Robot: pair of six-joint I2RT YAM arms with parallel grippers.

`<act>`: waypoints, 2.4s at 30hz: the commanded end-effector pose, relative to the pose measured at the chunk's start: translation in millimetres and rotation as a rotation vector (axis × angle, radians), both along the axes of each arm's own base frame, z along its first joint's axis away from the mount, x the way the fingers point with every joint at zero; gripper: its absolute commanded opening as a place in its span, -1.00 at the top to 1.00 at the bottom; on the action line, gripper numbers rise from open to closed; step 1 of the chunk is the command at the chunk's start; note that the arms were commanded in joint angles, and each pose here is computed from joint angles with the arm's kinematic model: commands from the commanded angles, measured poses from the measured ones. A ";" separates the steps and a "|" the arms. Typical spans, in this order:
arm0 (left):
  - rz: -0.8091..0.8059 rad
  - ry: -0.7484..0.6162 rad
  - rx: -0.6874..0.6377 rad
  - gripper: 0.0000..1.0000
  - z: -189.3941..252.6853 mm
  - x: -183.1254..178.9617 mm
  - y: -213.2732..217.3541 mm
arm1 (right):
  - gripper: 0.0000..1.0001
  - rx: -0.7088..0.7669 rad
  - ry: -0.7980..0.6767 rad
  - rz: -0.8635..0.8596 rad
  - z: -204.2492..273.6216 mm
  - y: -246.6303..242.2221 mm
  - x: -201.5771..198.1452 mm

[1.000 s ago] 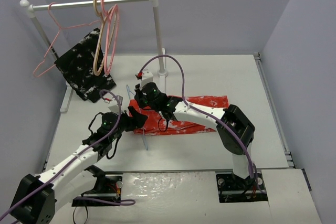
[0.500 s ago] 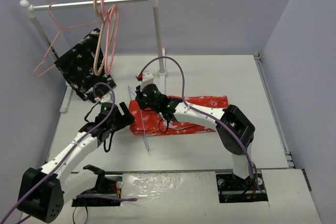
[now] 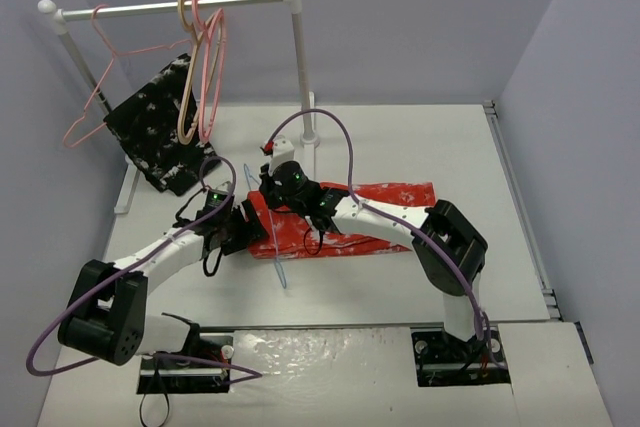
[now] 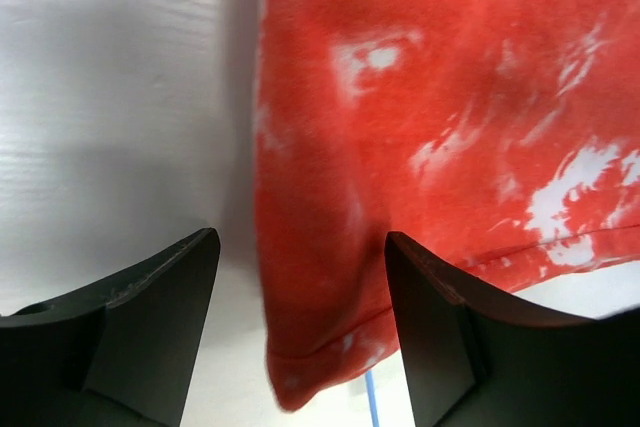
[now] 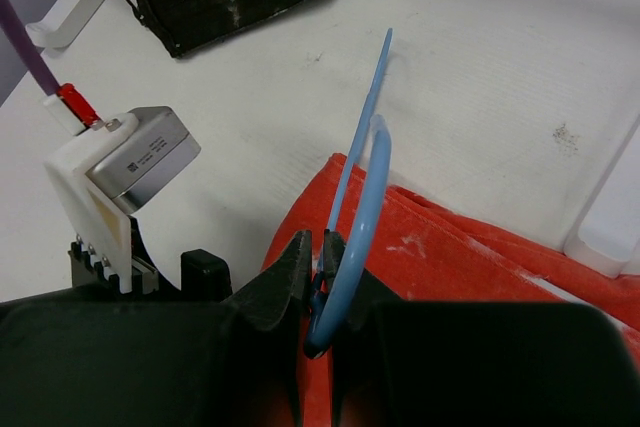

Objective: Place the trousers on the hanger
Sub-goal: Place trousers on hanger

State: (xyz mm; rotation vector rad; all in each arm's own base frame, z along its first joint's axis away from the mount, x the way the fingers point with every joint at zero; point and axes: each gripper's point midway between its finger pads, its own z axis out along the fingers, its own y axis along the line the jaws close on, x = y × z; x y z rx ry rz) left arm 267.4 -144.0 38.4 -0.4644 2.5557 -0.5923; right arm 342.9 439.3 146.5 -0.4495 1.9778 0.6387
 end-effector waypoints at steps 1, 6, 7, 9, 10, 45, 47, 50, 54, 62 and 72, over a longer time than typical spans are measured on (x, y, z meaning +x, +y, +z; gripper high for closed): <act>-0.030 -0.116 -0.105 -0.11 30.2 29.9 -21.2 | 1.00 0.137 -0.120 -0.039 69.5 -3.5 10.6; -0.045 -0.115 -0.127 0.46 30.6 30.6 -26.0 | 1.00 0.138 -0.119 -0.051 68.8 -6.4 10.6; -0.046 -0.117 -0.127 0.73 32.4 29.9 -25.8 | 1.00 0.138 -0.121 -0.056 70.0 -7.9 10.7; -0.049 -0.152 -0.123 1.00 43.5 30.8 -24.2 | 1.00 0.131 -0.126 -0.071 72.0 -12.0 11.5; -0.049 -0.152 -0.112 1.00 47.4 28.6 -21.8 | 1.00 0.125 -0.128 -0.081 73.5 -15.0 12.1; -0.076 -0.648 -0.206 1.00 277.9 25.6 -19.0 | 1.00 0.073 -0.015 -0.437 74.8 -112.9 4.8; -0.076 -0.646 -0.198 1.00 276.6 24.4 -17.7 | 1.00 0.080 -0.020 -0.434 79.7 -113.5 4.1; -0.080 -0.640 -0.190 1.00 271.6 21.9 -16.5 | 1.00 0.094 -0.033 -0.420 91.2 -112.7 3.1; -0.088 -0.628 -0.198 1.00 261.8 20.0 -18.4 | 1.00 0.110 -0.033 -0.381 99.5 -104.9 1.7; -0.121 -0.682 -0.263 1.00 276.0 22.1 -28.9 | 1.00 0.140 0.020 -0.312 89.3 -82.3 -1.1; -0.138 -0.689 -0.255 1.00 275.7 18.0 -29.5 | 1.00 0.126 0.007 -0.368 90.3 -91.0 0.5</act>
